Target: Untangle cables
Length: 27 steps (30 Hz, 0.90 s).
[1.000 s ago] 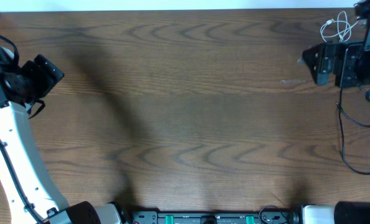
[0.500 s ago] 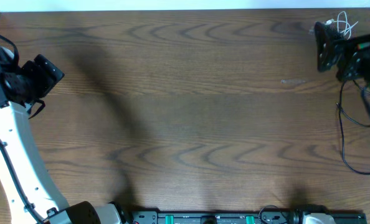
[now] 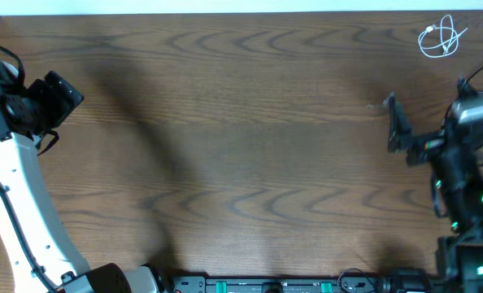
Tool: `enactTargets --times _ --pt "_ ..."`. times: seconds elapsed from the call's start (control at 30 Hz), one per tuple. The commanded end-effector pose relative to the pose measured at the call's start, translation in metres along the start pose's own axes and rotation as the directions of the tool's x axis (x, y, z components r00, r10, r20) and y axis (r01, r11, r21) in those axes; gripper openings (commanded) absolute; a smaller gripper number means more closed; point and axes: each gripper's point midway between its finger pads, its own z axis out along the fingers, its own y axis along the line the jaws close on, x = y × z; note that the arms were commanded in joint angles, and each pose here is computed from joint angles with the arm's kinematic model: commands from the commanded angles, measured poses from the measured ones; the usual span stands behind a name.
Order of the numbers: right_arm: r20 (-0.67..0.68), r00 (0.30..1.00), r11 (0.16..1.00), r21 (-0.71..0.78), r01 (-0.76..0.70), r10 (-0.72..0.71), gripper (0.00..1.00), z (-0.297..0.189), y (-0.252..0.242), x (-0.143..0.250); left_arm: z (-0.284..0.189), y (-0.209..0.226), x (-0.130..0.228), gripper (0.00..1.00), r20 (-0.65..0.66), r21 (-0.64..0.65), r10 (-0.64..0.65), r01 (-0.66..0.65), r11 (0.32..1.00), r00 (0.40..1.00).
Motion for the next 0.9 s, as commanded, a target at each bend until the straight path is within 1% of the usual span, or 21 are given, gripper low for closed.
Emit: enactTargets --times 0.0,0.13,0.43,0.87 --pt "0.018 1.000 1.000 0.022 0.022 -0.023 0.99 -0.012 0.001 0.029 0.002 -0.001 0.000 0.96 -0.006 -0.004 0.000 0.000 1.000 1.000" --pt "0.063 0.997 0.999 0.028 0.032 -0.034 0.99 -0.024 0.007 0.055 0.002 -0.001 0.000 0.96 -0.006 -0.004 0.000 0.000 1.000 1.000" --pt "0.071 0.997 0.999 0.026 0.033 -0.035 0.99 -0.042 0.018 0.113 0.002 -0.001 0.000 0.96 -0.006 -0.004 0.000 0.000 1.000 1.000" --pt "0.058 0.998 0.999 0.024 0.030 -0.031 0.99 -0.048 0.024 0.159 0.002 -0.001 0.000 0.96 -0.006 -0.004 0.000 0.000 1.000 1.000"
